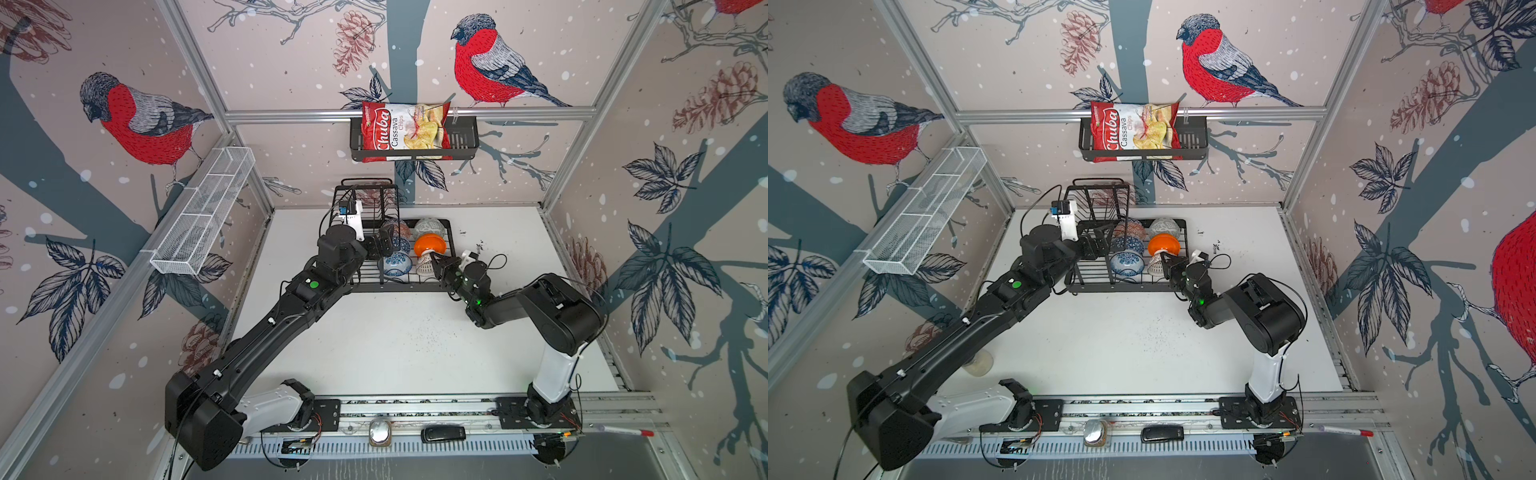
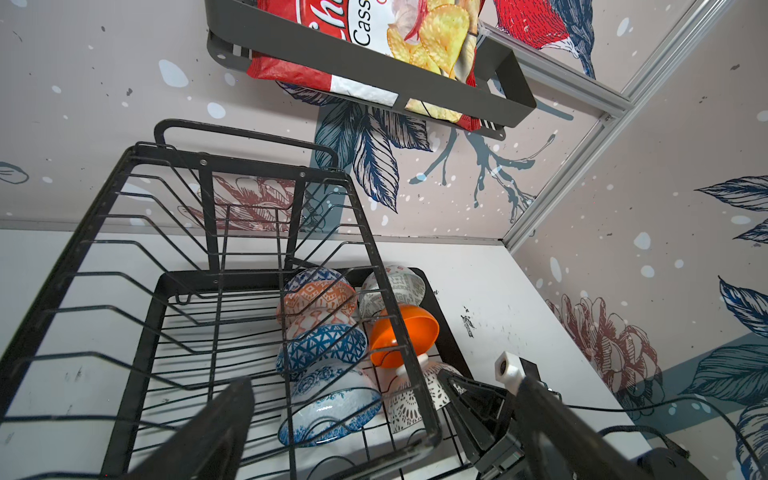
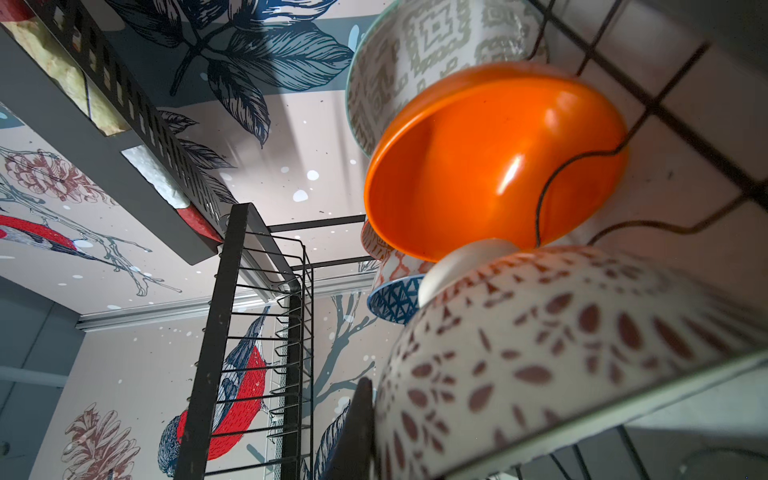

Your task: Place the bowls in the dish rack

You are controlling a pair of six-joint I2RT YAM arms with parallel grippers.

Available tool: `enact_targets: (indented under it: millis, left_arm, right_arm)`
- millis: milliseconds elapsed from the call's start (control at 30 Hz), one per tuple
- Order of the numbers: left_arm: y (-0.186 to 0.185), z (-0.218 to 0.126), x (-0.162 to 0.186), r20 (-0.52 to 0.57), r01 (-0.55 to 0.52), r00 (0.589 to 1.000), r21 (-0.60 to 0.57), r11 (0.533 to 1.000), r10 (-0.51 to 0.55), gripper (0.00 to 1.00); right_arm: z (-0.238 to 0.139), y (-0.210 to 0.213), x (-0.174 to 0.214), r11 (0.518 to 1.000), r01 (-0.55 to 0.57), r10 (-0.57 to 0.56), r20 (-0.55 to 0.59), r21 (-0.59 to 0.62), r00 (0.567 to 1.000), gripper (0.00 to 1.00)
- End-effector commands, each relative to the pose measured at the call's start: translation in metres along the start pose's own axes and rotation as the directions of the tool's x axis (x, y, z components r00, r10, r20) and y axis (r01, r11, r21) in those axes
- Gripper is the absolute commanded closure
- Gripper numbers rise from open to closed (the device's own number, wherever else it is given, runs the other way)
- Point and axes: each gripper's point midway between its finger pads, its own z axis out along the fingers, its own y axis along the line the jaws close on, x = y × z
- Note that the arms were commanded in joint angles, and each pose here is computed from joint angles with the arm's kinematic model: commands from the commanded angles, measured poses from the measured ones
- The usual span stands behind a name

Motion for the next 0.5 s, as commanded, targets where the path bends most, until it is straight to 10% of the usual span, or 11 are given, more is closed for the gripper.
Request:
enact_targets:
  millis: [0, 467]
  left_arm:
    - [-0.006, -0.001, -0.002, 0.006, 0.012, 1.0, 0.034, 0.999, -0.012, 0.02]
    - [-0.009, -0.004, 0.001, -0.003, 0.027, 1.0, 0.063, 0.998, -0.027, 0.02]
  right_arm:
    - [0.0, 0.007, -0.004, 0.999, 0.001, 0.0, 0.037, -0.034, 0.999, 1.0]
    - [-0.011, -0.027, 0.001, 0.984, -0.029, 0.016, 0.071, 0.177, 0.997, 0.83]
